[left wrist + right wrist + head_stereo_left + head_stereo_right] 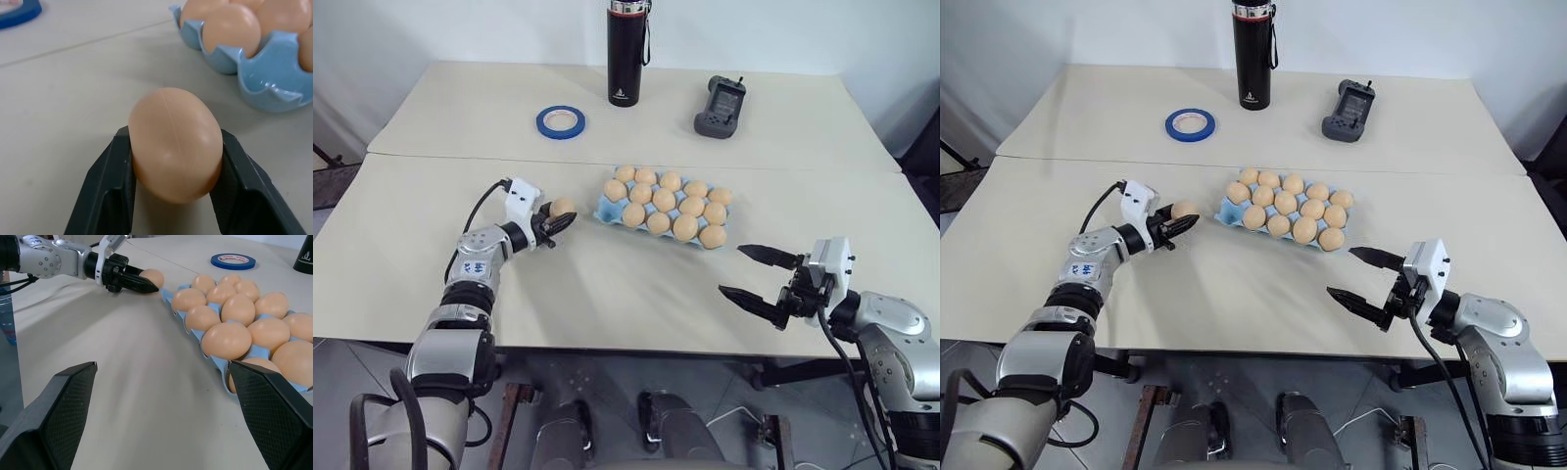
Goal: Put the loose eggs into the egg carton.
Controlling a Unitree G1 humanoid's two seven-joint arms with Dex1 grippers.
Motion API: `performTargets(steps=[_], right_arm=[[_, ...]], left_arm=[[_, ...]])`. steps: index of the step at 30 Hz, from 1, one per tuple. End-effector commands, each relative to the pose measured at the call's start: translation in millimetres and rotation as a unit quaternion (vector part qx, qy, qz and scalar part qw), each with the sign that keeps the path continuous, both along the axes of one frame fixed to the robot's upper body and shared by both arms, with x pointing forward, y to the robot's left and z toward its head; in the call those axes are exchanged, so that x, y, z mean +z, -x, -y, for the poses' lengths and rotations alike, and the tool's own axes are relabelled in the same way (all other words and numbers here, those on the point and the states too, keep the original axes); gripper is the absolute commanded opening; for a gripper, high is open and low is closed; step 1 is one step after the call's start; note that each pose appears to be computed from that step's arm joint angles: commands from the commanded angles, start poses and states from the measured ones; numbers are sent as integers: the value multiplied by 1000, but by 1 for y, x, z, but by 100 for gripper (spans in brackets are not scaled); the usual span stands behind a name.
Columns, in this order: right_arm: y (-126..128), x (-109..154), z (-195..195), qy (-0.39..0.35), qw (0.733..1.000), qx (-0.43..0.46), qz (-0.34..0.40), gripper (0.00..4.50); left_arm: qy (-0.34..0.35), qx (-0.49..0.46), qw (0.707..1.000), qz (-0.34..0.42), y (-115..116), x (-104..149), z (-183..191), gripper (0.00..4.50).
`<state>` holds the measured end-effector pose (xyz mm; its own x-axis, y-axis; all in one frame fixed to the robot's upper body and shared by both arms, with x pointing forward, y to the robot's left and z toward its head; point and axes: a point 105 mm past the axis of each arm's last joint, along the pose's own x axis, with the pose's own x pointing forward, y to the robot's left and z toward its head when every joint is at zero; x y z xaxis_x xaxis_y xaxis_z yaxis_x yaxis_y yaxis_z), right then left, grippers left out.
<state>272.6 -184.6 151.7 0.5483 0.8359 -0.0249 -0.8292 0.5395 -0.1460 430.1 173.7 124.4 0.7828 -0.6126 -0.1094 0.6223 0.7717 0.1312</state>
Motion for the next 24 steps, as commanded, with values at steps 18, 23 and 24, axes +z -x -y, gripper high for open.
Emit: performTargets(steps=[18,23,24], right_arm=[[5,10,0,-3,999,-14,29,450],[7,9,0,-5,999,-23,30,450],[8,9,1,-6,999,-24,30,450]], left_arm=[[13,-175,982,63,3,60,69,159],[0,-169,984,50,0,56,70,258],[-1,-166,985,50,-1,56,70,290]])
